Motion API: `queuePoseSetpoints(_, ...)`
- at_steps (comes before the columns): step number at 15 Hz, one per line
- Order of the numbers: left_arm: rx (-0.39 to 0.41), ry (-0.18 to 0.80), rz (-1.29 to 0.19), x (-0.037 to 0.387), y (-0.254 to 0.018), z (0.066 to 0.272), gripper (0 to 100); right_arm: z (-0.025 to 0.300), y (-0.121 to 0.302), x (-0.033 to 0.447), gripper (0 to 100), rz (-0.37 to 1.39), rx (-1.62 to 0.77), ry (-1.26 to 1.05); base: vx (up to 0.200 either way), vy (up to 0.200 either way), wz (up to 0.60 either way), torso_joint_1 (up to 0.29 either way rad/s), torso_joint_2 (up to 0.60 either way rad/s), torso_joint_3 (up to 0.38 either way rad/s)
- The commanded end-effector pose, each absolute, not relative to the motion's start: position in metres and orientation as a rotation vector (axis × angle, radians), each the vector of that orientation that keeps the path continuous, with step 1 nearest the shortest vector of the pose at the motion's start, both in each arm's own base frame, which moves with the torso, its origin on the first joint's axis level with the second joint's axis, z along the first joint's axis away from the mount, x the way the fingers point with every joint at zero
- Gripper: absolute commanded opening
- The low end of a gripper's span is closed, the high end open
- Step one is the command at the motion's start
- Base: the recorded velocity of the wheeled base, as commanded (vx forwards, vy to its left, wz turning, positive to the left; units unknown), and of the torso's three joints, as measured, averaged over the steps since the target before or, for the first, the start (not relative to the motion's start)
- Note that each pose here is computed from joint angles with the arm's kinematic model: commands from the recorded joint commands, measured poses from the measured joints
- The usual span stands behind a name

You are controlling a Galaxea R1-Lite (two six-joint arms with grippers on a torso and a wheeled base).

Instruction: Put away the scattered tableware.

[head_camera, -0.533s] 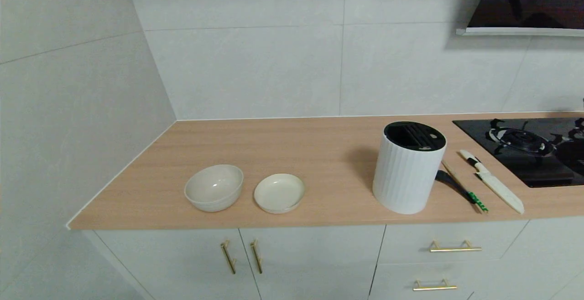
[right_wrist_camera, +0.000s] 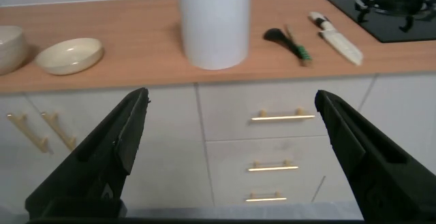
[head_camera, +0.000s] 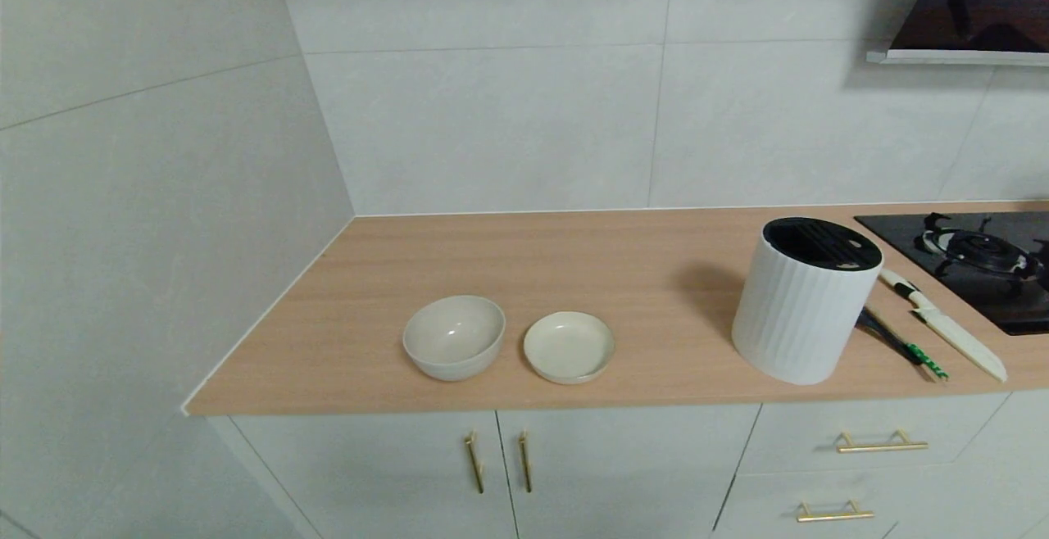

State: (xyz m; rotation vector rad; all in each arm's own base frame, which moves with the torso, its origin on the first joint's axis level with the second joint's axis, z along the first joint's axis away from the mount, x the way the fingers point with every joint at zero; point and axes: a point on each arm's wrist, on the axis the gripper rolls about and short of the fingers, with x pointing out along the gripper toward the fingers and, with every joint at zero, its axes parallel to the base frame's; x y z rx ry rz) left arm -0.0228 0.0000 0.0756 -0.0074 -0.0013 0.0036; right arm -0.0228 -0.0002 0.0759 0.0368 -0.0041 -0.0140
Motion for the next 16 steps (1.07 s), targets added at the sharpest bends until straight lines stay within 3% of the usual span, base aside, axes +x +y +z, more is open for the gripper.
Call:
queuePoseSetpoints(1,-0.008,-0.002,0.005,-0.0228,0.0000,0.0756,100,0.0760,-0.0002,-0.0227,100,-0.014,0.037,-0.003,0.000,0.200,0.00,0.002,0.01,0.002)
queuePoseSetpoints(5,-0.008,-0.002,0.003,-0.0228,0.0001,0.0756,100,0.0760,-0.0002,-0.0228,100,-0.014,0.037,-0.005,0.000,0.200,0.00,0.002,0.00,0.002)
queuePoseSetpoints(16,-0.006,-0.002,0.003,-0.0228,0.0001,0.0756,100,0.0760,-0.0002,-0.0227,100,-0.014,0.038,-0.003,0.000,0.000,0.00,0.000,0.00,0.000)
